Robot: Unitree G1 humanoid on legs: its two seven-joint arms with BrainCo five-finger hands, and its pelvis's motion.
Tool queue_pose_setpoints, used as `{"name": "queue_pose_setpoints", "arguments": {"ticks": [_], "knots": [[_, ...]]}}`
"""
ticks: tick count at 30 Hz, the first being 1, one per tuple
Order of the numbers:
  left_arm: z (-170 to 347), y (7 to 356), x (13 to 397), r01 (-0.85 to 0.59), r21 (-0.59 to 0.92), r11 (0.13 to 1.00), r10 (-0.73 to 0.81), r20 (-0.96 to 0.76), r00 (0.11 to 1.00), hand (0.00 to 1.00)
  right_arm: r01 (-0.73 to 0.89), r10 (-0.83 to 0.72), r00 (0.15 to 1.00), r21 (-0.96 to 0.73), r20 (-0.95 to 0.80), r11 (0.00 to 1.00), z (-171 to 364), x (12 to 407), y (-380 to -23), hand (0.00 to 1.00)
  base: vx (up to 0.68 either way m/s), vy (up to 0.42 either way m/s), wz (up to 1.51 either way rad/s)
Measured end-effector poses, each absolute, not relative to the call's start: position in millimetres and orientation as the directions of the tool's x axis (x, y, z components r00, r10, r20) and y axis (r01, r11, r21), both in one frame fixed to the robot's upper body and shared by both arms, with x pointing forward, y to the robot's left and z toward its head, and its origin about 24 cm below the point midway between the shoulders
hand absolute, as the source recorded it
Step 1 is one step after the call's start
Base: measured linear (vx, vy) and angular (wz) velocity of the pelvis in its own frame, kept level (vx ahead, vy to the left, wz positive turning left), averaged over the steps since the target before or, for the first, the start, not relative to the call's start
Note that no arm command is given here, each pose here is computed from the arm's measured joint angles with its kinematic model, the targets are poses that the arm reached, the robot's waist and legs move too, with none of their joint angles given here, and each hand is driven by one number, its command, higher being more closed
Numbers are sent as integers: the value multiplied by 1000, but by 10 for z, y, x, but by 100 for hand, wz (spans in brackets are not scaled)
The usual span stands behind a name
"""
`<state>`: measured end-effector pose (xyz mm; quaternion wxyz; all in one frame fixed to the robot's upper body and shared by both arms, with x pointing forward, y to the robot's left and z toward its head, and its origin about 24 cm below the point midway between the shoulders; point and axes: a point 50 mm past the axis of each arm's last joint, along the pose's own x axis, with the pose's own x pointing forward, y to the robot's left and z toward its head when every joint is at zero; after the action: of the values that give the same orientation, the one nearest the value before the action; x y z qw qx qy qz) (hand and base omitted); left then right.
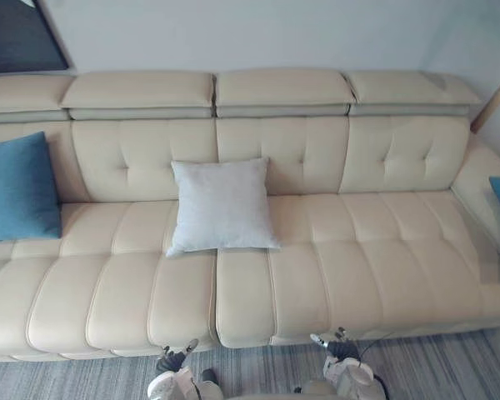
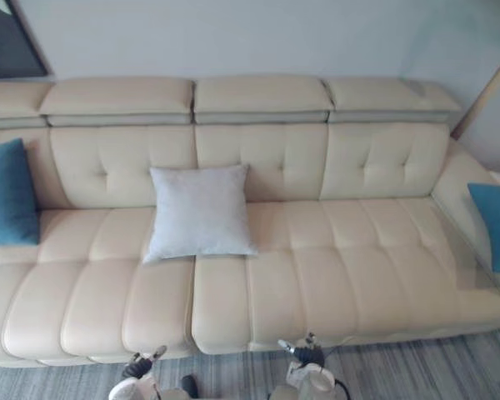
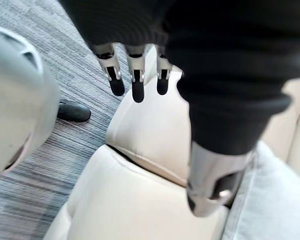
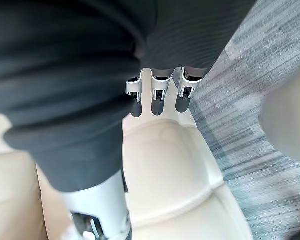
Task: Pick up cushions and gather them together orderly.
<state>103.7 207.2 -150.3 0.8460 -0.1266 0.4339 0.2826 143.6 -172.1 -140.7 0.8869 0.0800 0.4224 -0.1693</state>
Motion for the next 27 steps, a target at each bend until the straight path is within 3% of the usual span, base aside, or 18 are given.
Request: {"name": "queue_pose_setpoints", "arguments": {"ticks": [4,8,18,27], "knots": [[-1539,1868,1035,-562,8,827,321,-827,462,0,352,-276,618,-55,-736,934,-1326,1585,-1907,0,-270,-142,-22],[-1534,1841,1064,-529,16,849,311,-824,474,0,386,-322,553,-106,-769,916,-1388,1438,-2065,0,-268,23,14],[-1521,2061,940,-552,69,831,366,-815,449,0,390,-253,526,-34,-812,920,-1474,1310,-1739,0,-67,163,-44],[-1574,2002,860,-563,76,823,353,-845,402,0,458,-270,484,-22,-832,889,-1517,1186,-1764,0,74,-19,-30]]}}
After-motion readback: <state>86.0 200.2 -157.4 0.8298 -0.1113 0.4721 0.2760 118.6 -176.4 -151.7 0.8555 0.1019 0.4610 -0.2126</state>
